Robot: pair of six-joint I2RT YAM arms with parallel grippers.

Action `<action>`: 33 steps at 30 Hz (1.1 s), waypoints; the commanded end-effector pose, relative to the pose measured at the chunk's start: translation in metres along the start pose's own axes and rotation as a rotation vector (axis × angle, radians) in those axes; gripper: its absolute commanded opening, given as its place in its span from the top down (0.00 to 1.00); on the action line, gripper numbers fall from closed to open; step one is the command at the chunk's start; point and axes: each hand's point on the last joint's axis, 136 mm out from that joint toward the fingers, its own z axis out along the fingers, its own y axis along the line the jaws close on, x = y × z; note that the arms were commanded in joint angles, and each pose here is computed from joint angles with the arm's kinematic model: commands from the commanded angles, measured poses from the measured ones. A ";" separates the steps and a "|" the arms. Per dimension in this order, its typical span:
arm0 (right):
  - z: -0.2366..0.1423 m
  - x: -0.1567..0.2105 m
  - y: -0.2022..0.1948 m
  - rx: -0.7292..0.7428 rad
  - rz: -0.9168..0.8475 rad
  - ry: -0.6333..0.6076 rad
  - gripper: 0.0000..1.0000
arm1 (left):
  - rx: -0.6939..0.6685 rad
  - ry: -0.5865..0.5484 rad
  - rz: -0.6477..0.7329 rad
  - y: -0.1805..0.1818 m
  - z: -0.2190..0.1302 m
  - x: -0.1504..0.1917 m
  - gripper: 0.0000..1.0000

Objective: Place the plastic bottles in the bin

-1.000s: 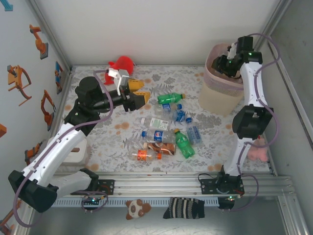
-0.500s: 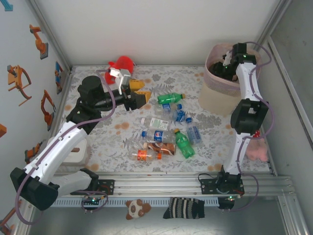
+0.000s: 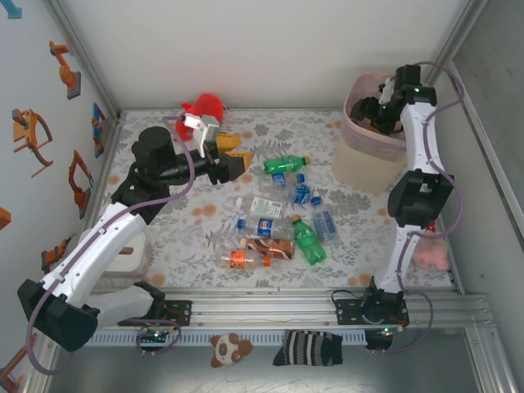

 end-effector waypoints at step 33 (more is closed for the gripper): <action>-0.173 0.022 0.064 -0.040 -0.088 -0.300 0.29 | -0.601 0.616 -0.641 0.109 -0.014 0.211 0.47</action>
